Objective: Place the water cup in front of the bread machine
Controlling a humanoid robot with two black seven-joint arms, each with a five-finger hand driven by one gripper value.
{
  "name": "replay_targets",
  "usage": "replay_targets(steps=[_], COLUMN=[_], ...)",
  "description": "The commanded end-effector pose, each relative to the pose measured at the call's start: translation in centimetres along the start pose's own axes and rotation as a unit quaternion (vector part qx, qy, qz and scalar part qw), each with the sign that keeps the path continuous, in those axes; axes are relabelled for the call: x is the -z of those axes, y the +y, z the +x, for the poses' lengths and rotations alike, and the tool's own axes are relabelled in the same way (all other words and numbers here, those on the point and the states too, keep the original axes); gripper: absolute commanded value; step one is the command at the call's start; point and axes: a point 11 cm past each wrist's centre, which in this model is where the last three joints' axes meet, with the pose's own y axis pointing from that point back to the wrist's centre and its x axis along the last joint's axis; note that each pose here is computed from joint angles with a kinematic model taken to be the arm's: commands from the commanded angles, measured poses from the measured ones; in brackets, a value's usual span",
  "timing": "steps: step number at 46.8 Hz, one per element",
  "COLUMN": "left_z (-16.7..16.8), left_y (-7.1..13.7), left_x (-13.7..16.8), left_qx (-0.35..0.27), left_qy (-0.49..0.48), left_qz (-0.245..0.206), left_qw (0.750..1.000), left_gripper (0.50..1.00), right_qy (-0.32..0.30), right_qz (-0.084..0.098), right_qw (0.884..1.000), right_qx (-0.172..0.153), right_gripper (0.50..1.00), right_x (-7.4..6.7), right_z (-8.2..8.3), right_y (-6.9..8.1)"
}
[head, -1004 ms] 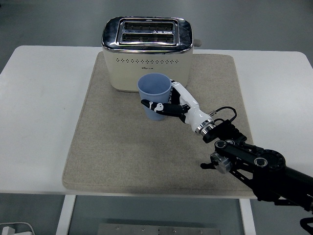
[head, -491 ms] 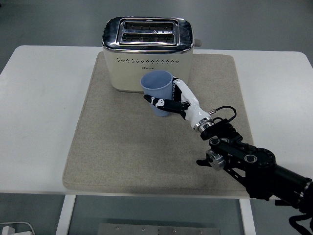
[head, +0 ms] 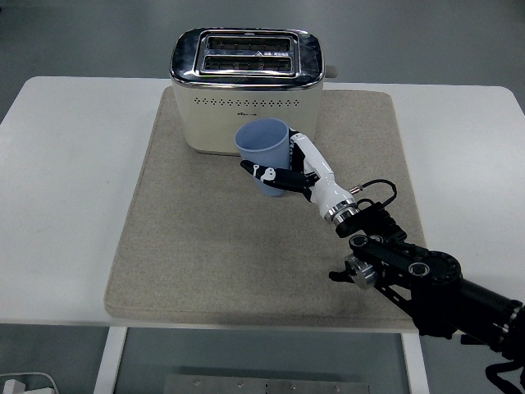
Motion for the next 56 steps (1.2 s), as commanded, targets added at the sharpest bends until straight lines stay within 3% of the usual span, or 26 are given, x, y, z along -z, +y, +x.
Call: replay_targets(steps=[1,14,15,16,21,42,53,56], left_z=[0.0,0.0,0.0,0.0,0.0,0.0,0.0,0.0], left_y=[0.0,0.0,0.0,0.0,0.0,0.0,0.0,0.0], left_x=[0.0,0.0,0.0,0.0,0.0,0.0,0.0,0.0], left_qx=[0.001,0.000,0.000,0.000,0.000,0.001,0.001,0.000], left_qy=[0.000,0.000,0.000,0.000,0.000,0.000,0.000,0.000], left_qz=[0.000,0.000,0.000,0.000,0.000,0.000,0.000,0.000], left_qw=[1.000,1.000,1.000,1.000,1.000,1.000,1.000,1.000], left_gripper=[1.000,1.000,1.000,1.000,1.000,1.000,1.000,1.000], right_qy=[0.000,0.000,-0.001,-0.001,-0.001,0.003,0.003,0.003], right_qz=[0.001,0.001,0.003,0.004,0.007,-0.007,-0.006,-0.006], right_qw=[1.000,1.000,1.000,1.000,1.000,1.000,1.000,1.000], right_qx=[0.000,-0.001,-0.002,-0.002,-0.001,0.009,0.008,0.008], right_gripper=[0.500,0.500,0.577,0.608,0.611,0.719,0.858,0.862], right_x=[0.1,-0.1,-0.1,0.0,-0.1,-1.2,-1.1,-1.1], right_z=[0.0,0.0,0.1,0.1,0.0,-0.6,-0.6,-0.6], right_y=[0.0,0.1,0.1,0.1,0.2,1.0,0.9,0.9])
